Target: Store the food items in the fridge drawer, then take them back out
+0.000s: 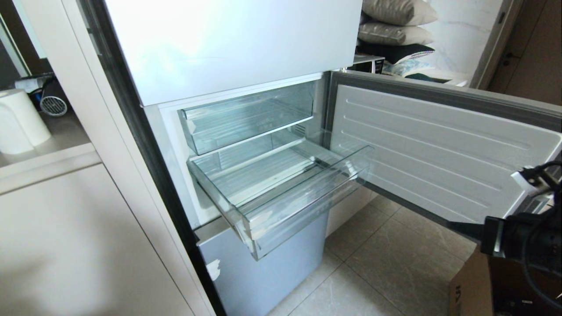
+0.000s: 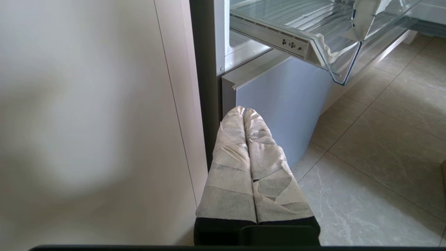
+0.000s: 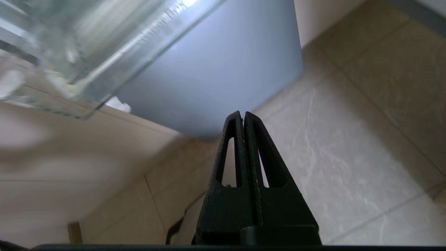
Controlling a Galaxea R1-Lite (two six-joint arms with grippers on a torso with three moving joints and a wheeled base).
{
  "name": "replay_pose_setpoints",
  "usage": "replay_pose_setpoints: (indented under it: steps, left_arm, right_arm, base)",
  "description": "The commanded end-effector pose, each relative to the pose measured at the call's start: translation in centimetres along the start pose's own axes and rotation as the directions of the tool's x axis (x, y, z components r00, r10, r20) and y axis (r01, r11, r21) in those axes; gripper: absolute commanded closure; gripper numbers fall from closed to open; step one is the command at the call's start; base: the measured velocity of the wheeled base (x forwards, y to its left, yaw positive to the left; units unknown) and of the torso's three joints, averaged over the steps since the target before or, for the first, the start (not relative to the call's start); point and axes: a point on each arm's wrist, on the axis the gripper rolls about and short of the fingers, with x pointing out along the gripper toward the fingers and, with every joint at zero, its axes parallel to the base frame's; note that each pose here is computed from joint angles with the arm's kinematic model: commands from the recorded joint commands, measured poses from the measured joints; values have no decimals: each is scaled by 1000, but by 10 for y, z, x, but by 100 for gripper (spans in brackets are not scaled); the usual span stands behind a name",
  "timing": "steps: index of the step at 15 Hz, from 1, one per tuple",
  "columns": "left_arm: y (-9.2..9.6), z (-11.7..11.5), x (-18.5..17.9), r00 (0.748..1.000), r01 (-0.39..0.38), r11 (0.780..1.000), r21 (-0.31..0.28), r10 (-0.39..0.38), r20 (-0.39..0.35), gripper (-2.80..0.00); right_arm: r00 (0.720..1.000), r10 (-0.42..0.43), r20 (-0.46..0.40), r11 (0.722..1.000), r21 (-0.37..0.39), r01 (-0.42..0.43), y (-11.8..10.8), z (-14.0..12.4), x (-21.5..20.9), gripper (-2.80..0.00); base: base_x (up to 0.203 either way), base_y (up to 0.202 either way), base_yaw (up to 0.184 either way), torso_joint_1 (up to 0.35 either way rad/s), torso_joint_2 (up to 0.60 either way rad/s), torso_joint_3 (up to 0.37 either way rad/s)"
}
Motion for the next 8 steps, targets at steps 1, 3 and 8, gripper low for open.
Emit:
replay_pose_setpoints:
  steps: [1,3,8]
  left_arm:
    - [0,0,0,1000,-1,1000,0,1,2,0]
    - [0,0,0,1000,-1,1000,0,1,1,0]
    - [0,0,0,1000,-1,1000,0,1,1,0]
  right_arm:
    - [986,-29,-165,999,12,31,-8,-2,67,0]
    - [978,-26,-207,1000,-5,25,-7,3,106,0]
    - [975,36,-218,996,-68,-52,5,-5,185,0]
  base:
    - [0,0,0,0,0,0]
    - [0,0,0,0,0,0]
    - [0,0,0,0,0,0]
